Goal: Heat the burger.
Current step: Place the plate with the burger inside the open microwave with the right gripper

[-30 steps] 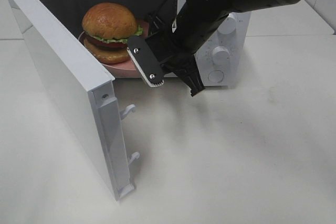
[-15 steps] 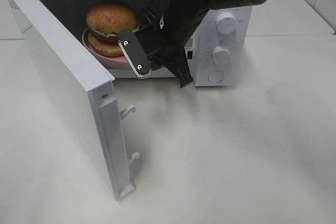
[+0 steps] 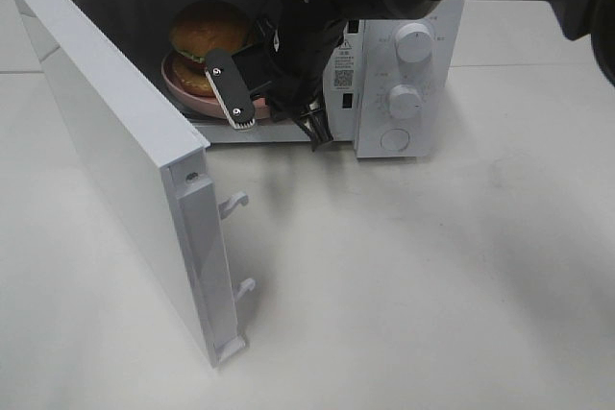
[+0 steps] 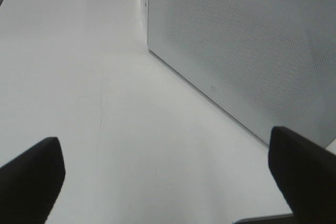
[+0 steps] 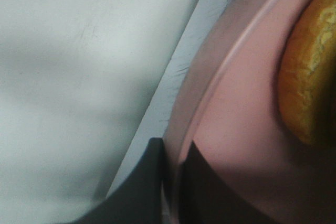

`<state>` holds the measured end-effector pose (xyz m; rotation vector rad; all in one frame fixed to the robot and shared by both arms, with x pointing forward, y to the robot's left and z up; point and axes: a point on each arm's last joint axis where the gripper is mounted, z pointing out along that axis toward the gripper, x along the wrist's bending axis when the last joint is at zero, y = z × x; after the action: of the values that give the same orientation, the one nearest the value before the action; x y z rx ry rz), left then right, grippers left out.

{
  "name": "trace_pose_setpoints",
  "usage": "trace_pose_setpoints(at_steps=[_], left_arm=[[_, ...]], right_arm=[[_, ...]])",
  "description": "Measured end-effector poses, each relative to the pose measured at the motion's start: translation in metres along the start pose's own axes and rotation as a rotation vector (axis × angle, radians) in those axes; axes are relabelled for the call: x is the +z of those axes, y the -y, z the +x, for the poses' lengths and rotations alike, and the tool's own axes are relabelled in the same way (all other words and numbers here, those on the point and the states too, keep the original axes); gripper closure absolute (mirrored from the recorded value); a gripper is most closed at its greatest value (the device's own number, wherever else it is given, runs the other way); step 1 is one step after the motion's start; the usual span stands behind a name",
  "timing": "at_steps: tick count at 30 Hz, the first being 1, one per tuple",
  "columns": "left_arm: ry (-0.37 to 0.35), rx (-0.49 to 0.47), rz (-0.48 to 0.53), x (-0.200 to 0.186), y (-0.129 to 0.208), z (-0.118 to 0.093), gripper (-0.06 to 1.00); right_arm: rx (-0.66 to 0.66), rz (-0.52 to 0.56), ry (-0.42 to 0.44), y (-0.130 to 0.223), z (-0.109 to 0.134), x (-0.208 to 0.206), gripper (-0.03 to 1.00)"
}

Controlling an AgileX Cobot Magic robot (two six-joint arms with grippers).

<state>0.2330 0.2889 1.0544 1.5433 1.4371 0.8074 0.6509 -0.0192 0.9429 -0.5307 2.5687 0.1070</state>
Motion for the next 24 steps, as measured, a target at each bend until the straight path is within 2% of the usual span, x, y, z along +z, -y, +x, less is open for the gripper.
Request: trace_pose_setpoints(at_steps=[9,14,20,22,24], left_arm=[[0.000,0.000,0.000,0.000,0.000,0.000,-0.03],[0.000,0.000,0.000,0.000,0.000,0.000,-0.03],[0.000,0.000,0.000,0.000,0.000,0.000,-0.03],[0.000,0.000,0.000,0.000,0.000,0.000,-0.03],[0.000,0.000,0.000,0.000,0.000,0.000,-0.03]], right_arm=[[0.050,0.002,0.014,-0.003,-0.009,0.014,0.92],[0.092,-0.005,0.034,-0.004,-0.011,0.021,0.88],[0.128,-0.020,0.075,-0.006,-0.016,0.019,0.77],[0.131,-0.023,0.081,-0.006,-0.017,0.019,0.64],[0.131,-0.023,0.082,-0.006,-0.017,0.019,0.60]])
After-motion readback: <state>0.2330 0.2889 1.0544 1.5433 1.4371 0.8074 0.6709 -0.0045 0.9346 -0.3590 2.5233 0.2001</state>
